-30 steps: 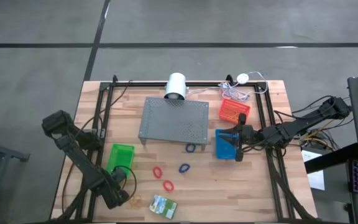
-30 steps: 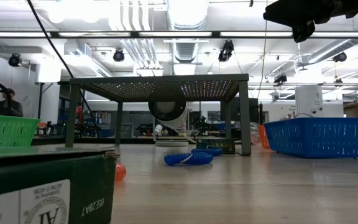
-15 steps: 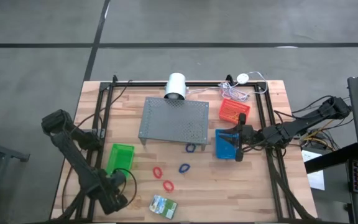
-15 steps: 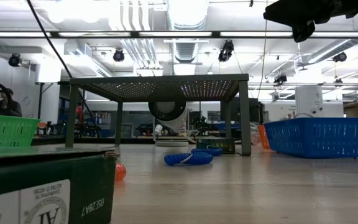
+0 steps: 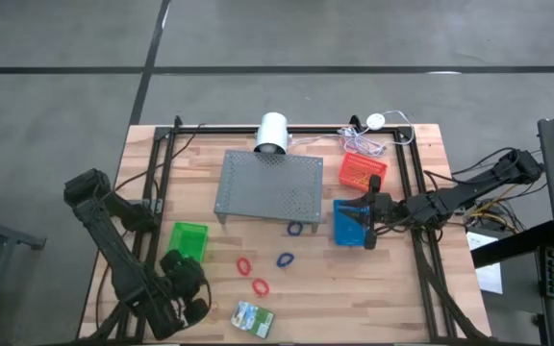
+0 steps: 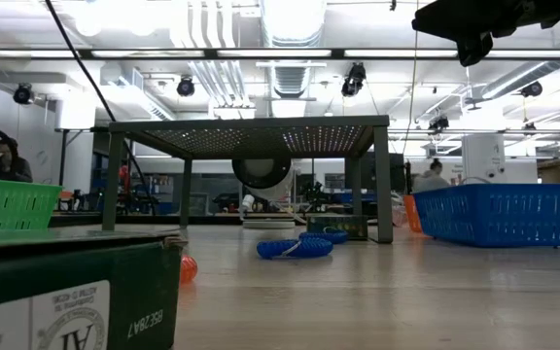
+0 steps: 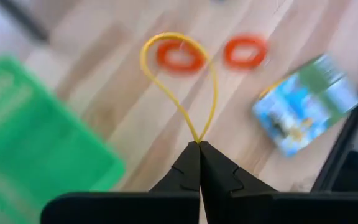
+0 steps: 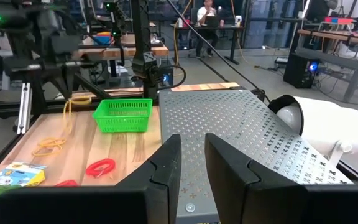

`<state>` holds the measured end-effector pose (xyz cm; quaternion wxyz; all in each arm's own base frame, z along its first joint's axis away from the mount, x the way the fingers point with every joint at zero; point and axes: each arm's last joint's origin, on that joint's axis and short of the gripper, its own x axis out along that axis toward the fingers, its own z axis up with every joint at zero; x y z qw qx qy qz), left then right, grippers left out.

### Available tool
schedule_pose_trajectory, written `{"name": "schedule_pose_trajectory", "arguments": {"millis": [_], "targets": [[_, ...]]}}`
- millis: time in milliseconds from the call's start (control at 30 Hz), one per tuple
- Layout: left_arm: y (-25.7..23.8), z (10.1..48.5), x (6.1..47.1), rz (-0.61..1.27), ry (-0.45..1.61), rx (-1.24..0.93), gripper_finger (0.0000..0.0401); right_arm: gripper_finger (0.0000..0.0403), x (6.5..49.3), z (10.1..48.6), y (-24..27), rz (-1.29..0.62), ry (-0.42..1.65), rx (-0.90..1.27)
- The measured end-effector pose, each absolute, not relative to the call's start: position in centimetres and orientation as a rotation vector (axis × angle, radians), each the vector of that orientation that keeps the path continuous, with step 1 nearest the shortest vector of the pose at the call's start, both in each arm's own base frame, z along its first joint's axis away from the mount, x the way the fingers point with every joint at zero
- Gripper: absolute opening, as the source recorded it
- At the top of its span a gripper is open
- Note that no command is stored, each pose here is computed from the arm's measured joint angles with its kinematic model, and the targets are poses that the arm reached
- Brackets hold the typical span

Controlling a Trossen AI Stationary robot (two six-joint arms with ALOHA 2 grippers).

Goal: Pick & Place Office Desk Supplies
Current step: Put the yellow rubber band into the orange bin

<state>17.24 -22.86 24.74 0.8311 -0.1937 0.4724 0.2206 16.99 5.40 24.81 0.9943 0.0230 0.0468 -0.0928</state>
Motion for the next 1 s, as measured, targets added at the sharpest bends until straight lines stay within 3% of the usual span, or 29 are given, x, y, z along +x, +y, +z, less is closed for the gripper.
{"name": "schedule_pose_trajectory", "arguments": {"millis": [267, 500, 733, 1000], "targets": [[-23.0, 27.5, 18.4, 0.381, 0.749, -0.143, 0.0, 0.0068, 17.0, 24.8, 5.4, -0.186, 0.094, 0.043], [-22.1, 28.1, 19.6, 0.46, 0.546, 0.022, 0.0, 0.0068, 17.0, 24.8, 5.4, -0.186, 0.095, 0.042], [-20.9, 28.6, 22.8, 0.431, 0.545, 0.193, 0.0, 0.0068, 17.0, 24.8, 5.4, -0.185, 0.095, 0.042], [-19.7, 30.1, 26.9, 0.231, 0.545, 0.308, 0.0, 0.0068, 17.0, 24.8, 5.4, -0.186, 0.094, 0.043]]}}
